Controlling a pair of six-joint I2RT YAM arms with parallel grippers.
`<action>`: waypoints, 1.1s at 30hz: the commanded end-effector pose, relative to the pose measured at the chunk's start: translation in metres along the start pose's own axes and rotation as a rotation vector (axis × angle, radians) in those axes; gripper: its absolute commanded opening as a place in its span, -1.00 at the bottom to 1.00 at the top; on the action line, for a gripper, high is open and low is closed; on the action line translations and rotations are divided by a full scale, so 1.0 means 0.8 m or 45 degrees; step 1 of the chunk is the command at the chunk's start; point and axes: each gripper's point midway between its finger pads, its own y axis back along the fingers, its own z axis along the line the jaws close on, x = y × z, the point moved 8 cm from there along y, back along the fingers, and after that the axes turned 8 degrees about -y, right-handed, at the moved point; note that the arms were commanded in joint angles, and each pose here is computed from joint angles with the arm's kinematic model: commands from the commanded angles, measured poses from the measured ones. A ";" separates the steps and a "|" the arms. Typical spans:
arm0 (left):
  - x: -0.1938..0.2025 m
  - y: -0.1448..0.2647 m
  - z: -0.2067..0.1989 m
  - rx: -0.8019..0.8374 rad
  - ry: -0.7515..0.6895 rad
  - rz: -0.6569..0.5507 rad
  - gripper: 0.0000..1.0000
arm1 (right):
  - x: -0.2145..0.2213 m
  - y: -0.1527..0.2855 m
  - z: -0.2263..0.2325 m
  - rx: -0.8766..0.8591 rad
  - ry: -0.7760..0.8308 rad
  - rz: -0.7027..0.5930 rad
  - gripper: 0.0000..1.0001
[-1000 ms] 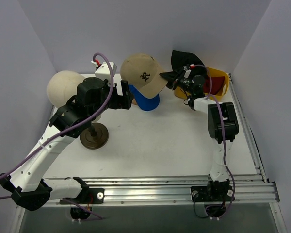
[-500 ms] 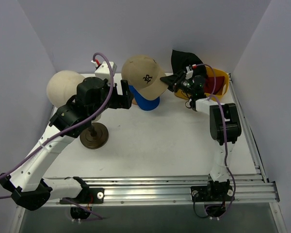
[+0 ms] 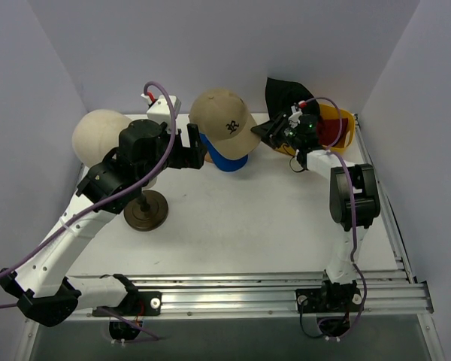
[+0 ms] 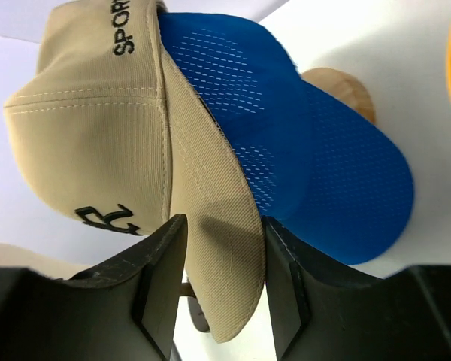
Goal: Stack the hats
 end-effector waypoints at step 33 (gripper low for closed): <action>0.025 0.017 0.005 -0.007 0.097 -0.105 0.88 | 0.026 -0.068 0.168 0.244 0.945 -0.160 0.69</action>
